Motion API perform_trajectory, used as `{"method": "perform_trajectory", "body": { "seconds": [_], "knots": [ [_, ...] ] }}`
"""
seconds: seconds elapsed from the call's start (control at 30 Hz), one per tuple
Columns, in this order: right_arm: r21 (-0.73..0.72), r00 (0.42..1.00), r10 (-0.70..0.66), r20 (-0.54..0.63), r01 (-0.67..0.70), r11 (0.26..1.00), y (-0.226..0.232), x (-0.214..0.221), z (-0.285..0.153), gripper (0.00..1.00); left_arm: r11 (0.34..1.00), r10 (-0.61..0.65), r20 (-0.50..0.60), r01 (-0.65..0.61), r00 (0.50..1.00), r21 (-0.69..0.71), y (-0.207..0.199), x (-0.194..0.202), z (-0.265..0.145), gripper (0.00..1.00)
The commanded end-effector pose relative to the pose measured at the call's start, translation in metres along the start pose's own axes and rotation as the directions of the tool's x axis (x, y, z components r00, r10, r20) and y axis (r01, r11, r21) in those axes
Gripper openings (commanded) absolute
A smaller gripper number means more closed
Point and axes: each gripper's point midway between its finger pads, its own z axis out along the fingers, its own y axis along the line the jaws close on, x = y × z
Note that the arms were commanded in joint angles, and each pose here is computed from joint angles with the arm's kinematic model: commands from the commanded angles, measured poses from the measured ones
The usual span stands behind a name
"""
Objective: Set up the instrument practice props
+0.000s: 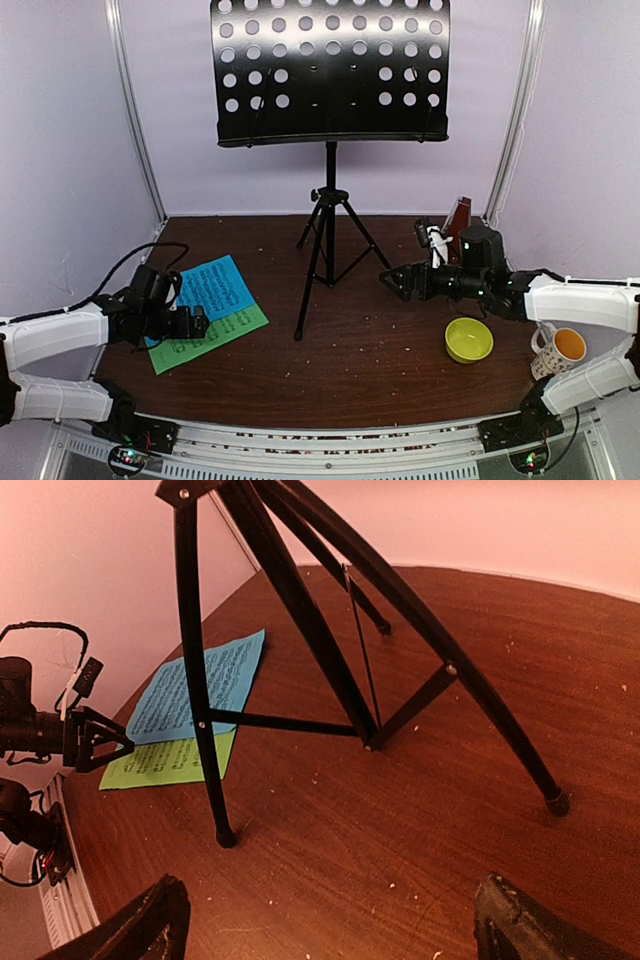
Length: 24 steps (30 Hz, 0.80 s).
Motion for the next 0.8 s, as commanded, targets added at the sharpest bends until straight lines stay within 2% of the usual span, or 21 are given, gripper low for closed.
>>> {"method": "perform_trajectory", "body": {
  "seconds": [0.0, 0.2, 0.37, 0.53, 0.67, 0.77],
  "knots": [
    [-0.064, 0.999, 0.034, 0.043, -0.031, 0.997, 0.015, -0.004, -0.005, 1.00, 1.000, -0.012, -0.043, 0.012, 0.999, 0.009, -0.002, 0.010, 0.013, 0.98],
    [-0.093, 0.998, 0.044, 0.039, -0.041, 0.995, 0.023, 0.000, -0.003, 1.00, 0.998, -0.017, -0.111, 0.023, 0.994, 0.058, -0.019, 0.018, 0.036, 0.96],
    [-0.084, 0.999, 0.038, 0.039, -0.034, 0.996, 0.023, -0.001, -0.004, 1.00, 0.997, 0.027, -0.170, -0.013, 0.985, 0.082, -0.048, 0.044, 0.041, 0.93],
    [-0.087, 0.999, 0.029, 0.033, -0.026, 0.996, 0.025, -0.002, -0.005, 1.00, 0.984, 0.101, -0.251, -0.061, 0.963, 0.165, -0.098, 0.096, 0.030, 0.91],
    [-0.094, 0.999, 0.029, 0.025, -0.027, 0.995, 0.026, 0.001, -0.004, 1.00, 0.972, 0.112, -0.308, -0.040, 0.945, 0.231, -0.125, 0.132, 0.014, 0.91],
    [-0.097, 0.999, 0.031, 0.020, -0.029, 0.995, 0.026, 0.003, -0.004, 1.00, 0.949, 0.141, -0.288, -0.046, 0.947, 0.313, -0.151, 0.130, -0.002, 0.90]
  ]
}}
